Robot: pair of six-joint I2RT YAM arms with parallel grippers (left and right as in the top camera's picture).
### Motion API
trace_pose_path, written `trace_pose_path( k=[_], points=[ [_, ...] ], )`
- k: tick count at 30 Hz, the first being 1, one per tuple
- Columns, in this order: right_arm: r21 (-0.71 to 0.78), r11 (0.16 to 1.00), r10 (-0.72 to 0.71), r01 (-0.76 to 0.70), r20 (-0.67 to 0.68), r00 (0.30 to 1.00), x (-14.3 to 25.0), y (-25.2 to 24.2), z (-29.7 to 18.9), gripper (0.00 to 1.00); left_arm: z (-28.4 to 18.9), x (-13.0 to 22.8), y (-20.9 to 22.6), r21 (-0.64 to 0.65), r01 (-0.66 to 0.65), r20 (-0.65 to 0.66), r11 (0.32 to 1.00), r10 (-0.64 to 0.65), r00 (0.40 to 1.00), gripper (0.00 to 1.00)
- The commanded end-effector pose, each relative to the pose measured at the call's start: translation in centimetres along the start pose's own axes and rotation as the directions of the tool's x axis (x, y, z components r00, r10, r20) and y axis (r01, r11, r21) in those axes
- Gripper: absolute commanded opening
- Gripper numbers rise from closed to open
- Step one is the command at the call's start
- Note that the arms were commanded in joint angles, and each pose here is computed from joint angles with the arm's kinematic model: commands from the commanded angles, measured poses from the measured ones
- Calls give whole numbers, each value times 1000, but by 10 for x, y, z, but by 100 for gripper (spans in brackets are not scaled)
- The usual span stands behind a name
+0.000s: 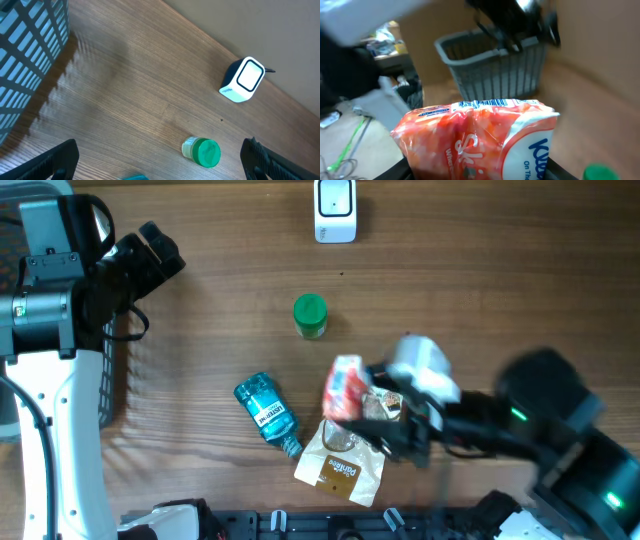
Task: Scan the item barcode
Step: 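Carry the Kleenex pack up toward the white scanner with the right gripper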
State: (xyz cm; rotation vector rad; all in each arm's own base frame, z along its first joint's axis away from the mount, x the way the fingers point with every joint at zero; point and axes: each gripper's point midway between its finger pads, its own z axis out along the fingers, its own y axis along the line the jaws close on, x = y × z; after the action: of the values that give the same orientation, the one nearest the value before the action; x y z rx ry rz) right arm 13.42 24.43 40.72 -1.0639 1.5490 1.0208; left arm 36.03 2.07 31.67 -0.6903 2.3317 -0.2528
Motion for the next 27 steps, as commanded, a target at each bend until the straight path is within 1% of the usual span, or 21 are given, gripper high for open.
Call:
trace_pose_path(
  k=[1,4,9,14,18,21,24,26,27],
  points=[
    [-110,978,-167,176,86,982,-13,36,-24,56,1,-3,3,-15,-9,8,1000,9,1000,100],
    [-107,972,-197,207,101,975,-15,40,-29,56,1,-3,3,-15,-9,8,1000,9,1000,100],
    [-107,976,-180,187,72,981,-9,35,-23,56,1,-3,3,-15,-9,8,1000,9,1000,100],
    [-18,985,-170,171,41,985,-7,15,-15,56,1,-3,3,-15,-9,8,1000,9,1000,100],
    [90,983,-162,159,29,986,-11,-10,-6,56,1,-3,3,-15,-9,8,1000,9,1000,100],
    [127,980,-157,153,17,987,-11,-24,4,56,1,-3,3,-15,-9,8,1000,9,1000,100],
    [194,975,-108,105,6,994,-9,-43,13,56,1,-3,3,-15,-9,8,1000,9,1000,100],
    [199,975,-100,98,1,995,-8,-46,17,56,1,-3,3,-15,-9,8,1000,9,1000,100],
    [217,974,-73,70,8,997,-9,-50,16,56,1,-3,3,-15,-9,8,1000,9,1000,100]
  ],
)
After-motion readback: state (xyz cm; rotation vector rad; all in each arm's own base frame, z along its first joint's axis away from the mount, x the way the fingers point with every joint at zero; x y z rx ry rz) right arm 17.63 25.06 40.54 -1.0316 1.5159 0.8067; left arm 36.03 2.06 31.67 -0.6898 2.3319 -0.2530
